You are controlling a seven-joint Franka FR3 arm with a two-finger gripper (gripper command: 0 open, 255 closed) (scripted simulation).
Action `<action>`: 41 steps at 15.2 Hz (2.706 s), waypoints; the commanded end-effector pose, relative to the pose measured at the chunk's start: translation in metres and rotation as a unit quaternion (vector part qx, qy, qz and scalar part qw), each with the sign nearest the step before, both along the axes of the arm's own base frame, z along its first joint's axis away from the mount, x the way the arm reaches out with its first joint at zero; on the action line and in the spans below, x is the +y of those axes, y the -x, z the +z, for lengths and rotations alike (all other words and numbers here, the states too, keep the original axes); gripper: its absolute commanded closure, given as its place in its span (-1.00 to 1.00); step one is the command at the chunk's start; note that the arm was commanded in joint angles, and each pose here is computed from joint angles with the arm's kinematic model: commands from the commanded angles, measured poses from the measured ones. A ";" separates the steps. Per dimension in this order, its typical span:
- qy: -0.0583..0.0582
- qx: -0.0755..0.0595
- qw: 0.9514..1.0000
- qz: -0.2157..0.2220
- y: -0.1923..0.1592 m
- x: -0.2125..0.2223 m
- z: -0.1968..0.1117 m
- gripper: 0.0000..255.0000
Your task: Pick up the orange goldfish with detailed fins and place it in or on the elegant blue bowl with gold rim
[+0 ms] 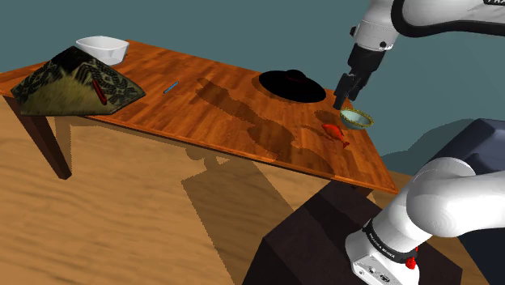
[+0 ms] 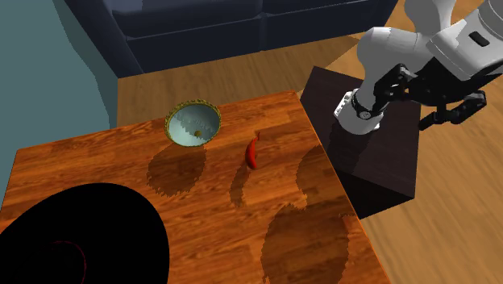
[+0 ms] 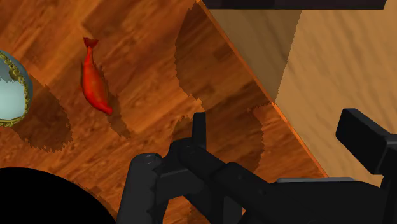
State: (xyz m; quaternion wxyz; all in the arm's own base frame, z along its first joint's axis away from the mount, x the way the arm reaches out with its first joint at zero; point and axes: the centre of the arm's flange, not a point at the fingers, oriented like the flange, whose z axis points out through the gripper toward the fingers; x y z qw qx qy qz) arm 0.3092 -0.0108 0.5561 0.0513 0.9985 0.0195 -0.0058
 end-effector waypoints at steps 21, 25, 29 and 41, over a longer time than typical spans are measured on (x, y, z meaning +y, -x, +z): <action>-0.049 0.006 0.998 0.034 -0.066 -0.232 -0.135 -1.00; -0.059 0.007 0.997 0.041 -0.081 -0.276 -0.165 -1.00; -0.066 0.008 0.997 0.046 -0.092 -0.306 -0.192 -1.00; -0.066 0.008 0.997 0.046 -0.091 -0.305 -0.226 -1.00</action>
